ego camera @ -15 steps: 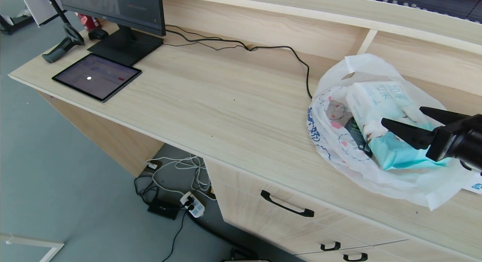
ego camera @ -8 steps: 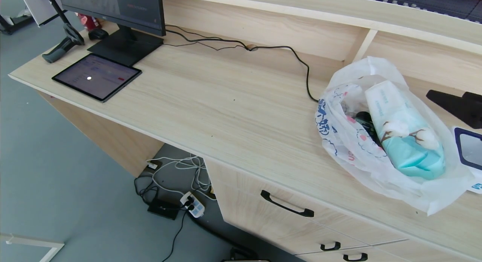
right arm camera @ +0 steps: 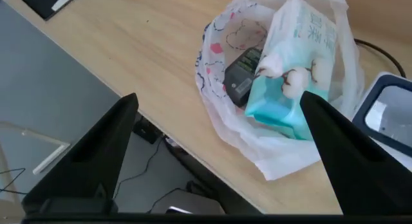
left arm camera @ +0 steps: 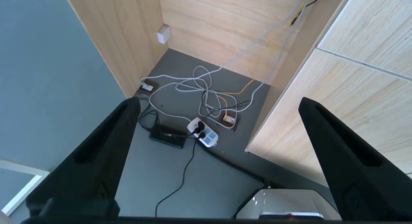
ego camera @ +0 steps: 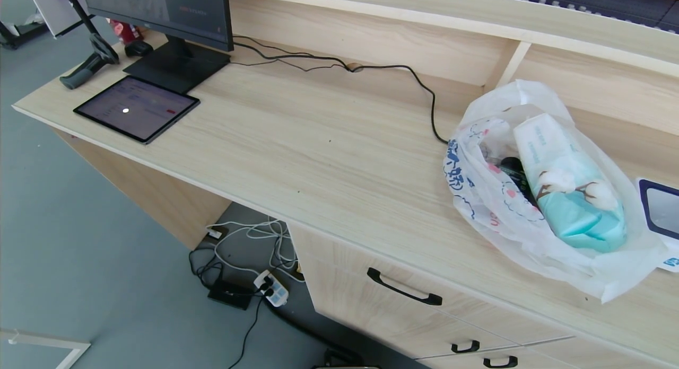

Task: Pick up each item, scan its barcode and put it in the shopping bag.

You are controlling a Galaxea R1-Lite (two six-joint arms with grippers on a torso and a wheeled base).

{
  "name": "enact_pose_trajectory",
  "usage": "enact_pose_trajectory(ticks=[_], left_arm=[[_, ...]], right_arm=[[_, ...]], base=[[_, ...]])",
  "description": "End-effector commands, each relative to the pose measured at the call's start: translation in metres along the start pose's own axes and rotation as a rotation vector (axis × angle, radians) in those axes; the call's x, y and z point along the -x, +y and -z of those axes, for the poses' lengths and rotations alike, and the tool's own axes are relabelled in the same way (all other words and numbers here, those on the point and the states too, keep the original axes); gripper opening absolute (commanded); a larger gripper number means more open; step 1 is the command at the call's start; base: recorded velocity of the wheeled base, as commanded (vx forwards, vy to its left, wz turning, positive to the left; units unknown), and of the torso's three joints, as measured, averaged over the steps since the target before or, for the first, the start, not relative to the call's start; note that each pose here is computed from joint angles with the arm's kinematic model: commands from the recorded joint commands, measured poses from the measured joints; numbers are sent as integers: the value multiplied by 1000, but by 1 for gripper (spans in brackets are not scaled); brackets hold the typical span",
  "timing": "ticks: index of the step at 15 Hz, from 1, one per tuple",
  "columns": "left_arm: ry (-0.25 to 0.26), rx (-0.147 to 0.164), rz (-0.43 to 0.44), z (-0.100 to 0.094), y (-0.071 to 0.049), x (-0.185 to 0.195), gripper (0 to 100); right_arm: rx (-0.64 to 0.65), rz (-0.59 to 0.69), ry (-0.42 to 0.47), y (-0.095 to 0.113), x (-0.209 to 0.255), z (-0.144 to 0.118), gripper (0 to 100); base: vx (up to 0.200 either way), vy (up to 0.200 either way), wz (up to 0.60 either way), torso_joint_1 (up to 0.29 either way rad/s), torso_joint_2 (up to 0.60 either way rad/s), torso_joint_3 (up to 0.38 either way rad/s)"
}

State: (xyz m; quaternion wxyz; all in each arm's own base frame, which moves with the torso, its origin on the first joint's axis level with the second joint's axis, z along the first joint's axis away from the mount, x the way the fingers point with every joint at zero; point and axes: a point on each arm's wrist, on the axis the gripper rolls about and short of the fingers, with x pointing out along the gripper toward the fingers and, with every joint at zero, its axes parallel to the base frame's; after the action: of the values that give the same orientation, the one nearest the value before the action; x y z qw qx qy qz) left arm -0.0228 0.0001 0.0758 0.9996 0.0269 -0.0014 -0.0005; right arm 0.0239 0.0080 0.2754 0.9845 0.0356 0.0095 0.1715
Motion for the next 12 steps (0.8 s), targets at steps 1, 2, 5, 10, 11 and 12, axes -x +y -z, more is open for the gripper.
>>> enact_pose_trajectory(ticks=[1, 2, 5, 10, 11, 12], left_arm=[[0, 0, 0, 0, 0, 0, 100], [0, -1, 0, 0, 0, 0, 100], [0, -1, -1, 0, 0, 0, 100], [0, -1, 0, 0, 0, 0, 100], [0, -4, 0, 0, 0, 0, 100], [0, -4, 0, 0, 0, 0, 100]], right_arm=[[45, -21, -41, 10, 54, 30, 100], [64, -30, -29, 10, 56, 41, 100], [126, -95, 11, 11, 58, 72, 100], [122, 134, 82, 7, 38, 122, 100], [117, 214, 84, 5, 33, 130, 100], [135, 229, 85, 2, 30, 146, 100]], base=[[0, 0, 0, 0, 0, 0], [0, 0, 0, 0, 0, 0], [0, 0, 0, 0, 0, 0], [0, 0, 0, 0, 0, 0], [0, 0, 0, 0, 0, 0], [0, 0, 0, 0, 0, 0]])
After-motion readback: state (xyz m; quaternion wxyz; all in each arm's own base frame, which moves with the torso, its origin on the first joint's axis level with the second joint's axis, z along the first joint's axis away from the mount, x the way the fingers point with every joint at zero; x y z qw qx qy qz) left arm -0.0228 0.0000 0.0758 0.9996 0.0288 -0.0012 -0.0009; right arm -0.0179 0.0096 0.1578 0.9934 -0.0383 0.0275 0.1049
